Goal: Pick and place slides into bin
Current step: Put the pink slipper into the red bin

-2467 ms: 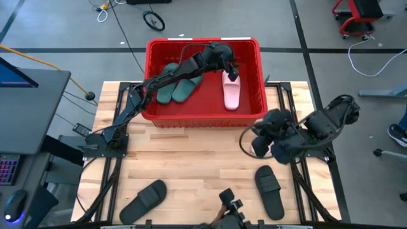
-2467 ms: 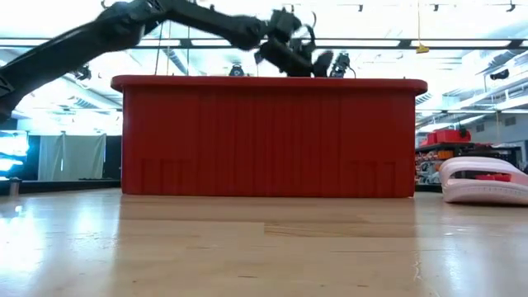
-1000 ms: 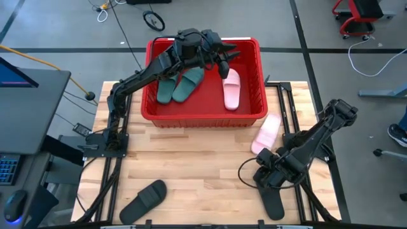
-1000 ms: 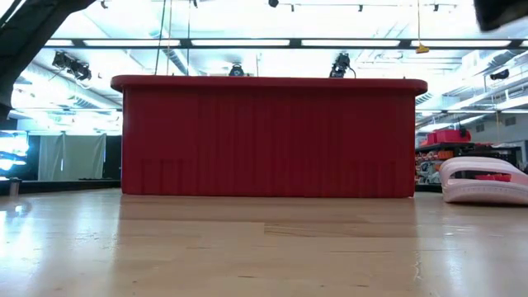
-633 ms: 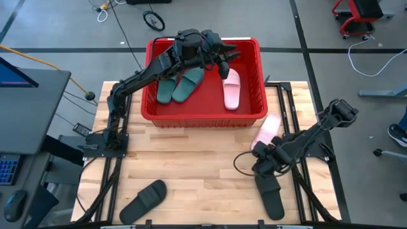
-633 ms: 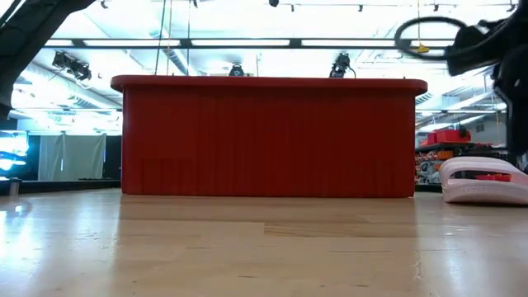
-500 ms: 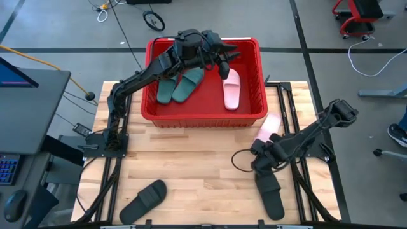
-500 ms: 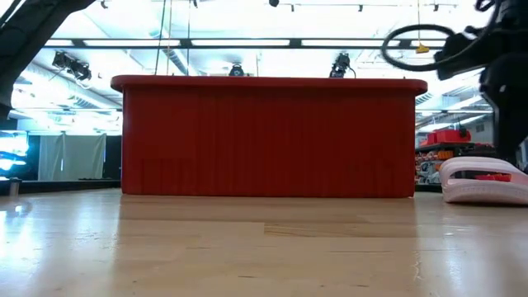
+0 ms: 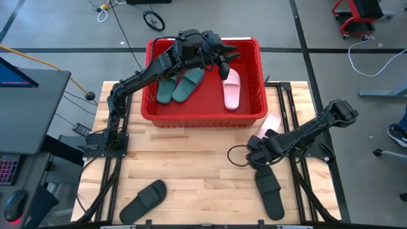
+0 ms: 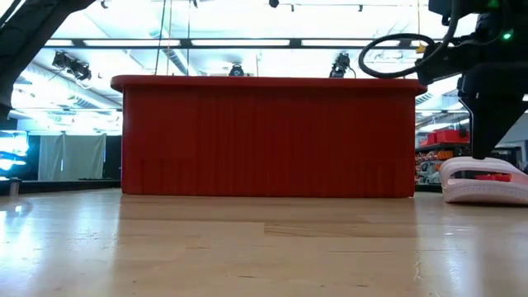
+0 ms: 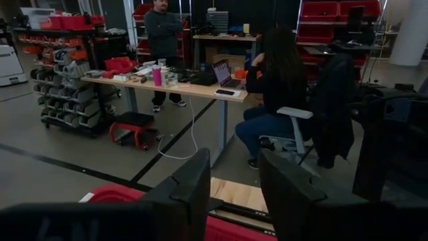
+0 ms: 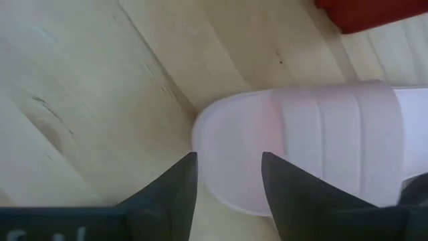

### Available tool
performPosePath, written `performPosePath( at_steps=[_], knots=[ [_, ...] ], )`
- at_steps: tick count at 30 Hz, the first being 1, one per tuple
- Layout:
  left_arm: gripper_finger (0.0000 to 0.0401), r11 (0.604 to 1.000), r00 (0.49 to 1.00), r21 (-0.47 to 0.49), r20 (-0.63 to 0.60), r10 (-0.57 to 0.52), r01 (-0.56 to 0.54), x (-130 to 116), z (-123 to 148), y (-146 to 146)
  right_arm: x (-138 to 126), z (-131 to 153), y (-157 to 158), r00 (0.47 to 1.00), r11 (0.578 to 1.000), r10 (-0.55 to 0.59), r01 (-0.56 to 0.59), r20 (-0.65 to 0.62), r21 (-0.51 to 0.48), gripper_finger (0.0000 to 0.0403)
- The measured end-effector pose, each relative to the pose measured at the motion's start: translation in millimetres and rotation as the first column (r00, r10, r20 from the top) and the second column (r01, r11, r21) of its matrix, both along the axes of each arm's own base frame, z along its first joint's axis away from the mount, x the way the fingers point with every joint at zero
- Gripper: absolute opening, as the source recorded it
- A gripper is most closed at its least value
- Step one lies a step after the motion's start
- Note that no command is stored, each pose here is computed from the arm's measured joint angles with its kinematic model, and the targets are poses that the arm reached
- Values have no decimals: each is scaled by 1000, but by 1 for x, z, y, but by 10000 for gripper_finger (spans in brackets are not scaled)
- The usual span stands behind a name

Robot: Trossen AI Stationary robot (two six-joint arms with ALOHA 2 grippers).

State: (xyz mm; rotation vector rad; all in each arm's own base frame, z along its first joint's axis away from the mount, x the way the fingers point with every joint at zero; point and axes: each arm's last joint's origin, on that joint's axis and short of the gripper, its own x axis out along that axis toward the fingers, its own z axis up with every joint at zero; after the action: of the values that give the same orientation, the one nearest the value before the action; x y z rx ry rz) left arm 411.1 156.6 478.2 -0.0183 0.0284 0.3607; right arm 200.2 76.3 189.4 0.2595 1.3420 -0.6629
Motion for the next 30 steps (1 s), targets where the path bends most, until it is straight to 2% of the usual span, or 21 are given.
performPosePath(
  at_steps=[6,11,16,22,26,30],
  knots=[
    [136,1000,1000,-2,-3,-4,4,1,0,-2,2,-4,2,1000,1000,6,-6,-17,-8,172],
    [135,1000,1000,-3,-6,-5,5,1,-1,-2,2,-20,2,996,999,4,-7,-86,-36,172],
    [128,1000,1000,-3,-6,-5,5,1,-1,-2,0,-35,-1,989,996,-57,47,-138,-72,172],
    [134,1000,1000,-4,-6,-5,5,1,-1,-2,-4,-52,-3,979,989,-68,40,-195,-140,163],
    [133,1000,1000,-4,-6,-5,5,1,-1,-2,-5,-55,-4,977,987,-94,66,-193,-150,126],
    [126,1000,1000,-4,-5,-5,5,1,-1,-2,-5,-50,-5,979,982,-133,109,-153,-155,46]
  ],
)
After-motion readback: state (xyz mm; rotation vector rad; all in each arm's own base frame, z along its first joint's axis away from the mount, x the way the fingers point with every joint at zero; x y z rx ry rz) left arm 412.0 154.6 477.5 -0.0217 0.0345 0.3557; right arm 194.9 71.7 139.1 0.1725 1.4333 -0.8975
